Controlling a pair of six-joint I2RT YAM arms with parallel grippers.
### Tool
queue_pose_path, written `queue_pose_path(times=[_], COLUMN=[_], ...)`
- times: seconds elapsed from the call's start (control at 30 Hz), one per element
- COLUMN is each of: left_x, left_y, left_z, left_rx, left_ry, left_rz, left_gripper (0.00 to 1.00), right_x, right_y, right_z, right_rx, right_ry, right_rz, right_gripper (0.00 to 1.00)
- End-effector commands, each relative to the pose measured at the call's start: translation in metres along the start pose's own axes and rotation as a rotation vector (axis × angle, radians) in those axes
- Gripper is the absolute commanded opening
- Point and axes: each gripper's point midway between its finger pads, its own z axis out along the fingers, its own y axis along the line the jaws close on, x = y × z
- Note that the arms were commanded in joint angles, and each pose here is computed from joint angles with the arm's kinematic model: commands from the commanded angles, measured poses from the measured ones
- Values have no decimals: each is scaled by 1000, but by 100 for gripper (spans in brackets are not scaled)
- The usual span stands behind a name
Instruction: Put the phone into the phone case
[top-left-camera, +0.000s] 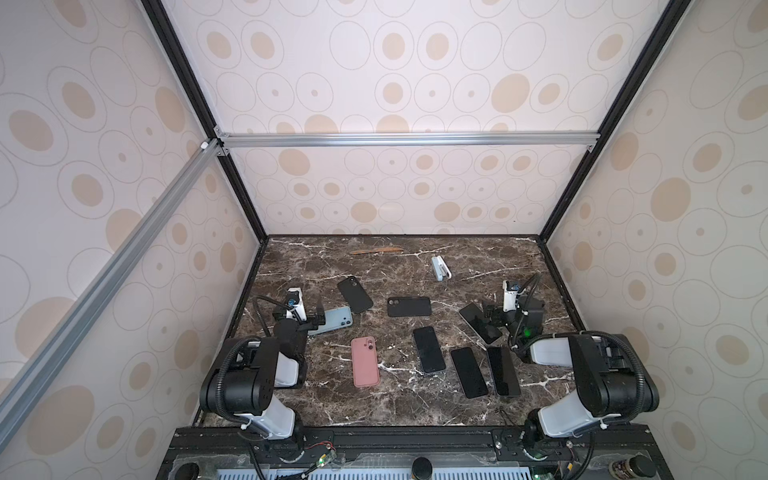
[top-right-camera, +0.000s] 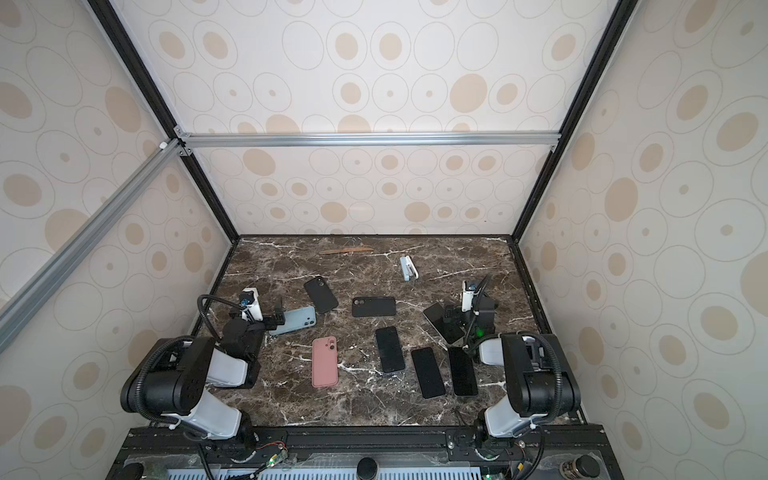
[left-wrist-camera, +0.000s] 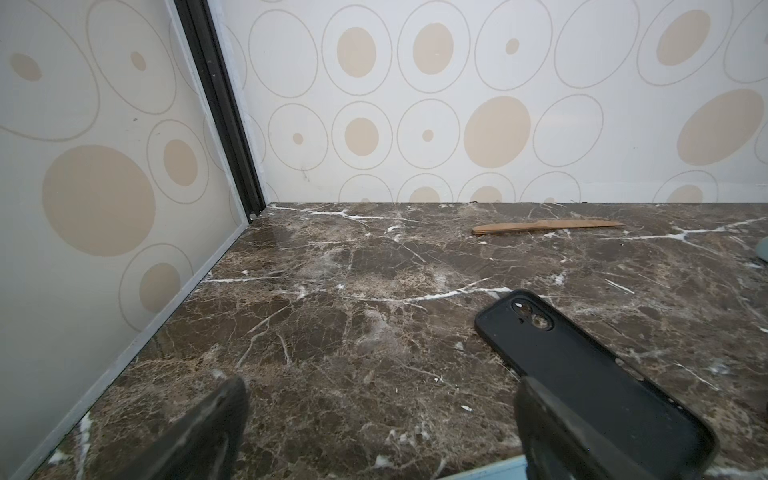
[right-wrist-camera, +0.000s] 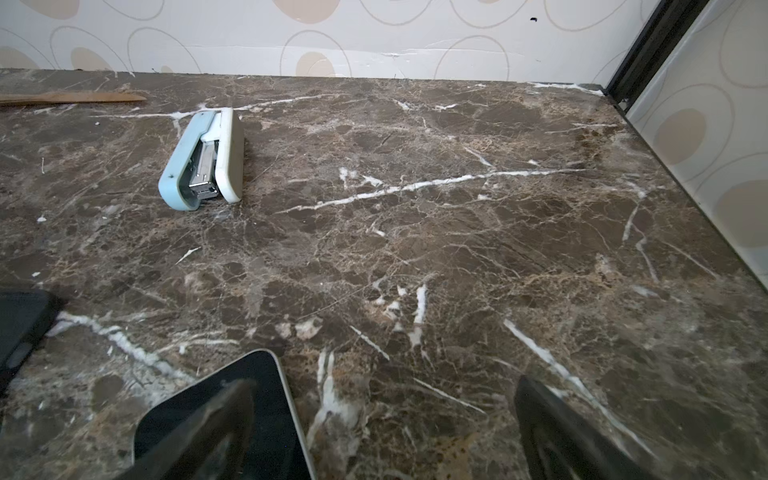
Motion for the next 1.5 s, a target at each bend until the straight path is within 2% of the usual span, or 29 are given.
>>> queue_pose_path(times=[0.0, 1.33, 1.4, 1.47], left_x=[-9, -9, -12, -17], left_y=[-4, -5, 2, 10], left_z=[5, 5, 2, 0], left_rx=[15, 15, -22, -67], left_ry=[-25, -26, -34, -31], left_rz=[25, 24, 6, -9], left_gripper=[99, 98, 97, 97], right_x=[-9, -10, -20, -29], right_y=[-3, -3, -4, -3], right_z=[-1, -2, -3, -9], right_rx=[12, 12, 16, 15], right_ry=[-28, -33, -65, -28], right_rz=[0, 2, 5, 1], right_gripper=[100, 100, 99, 98])
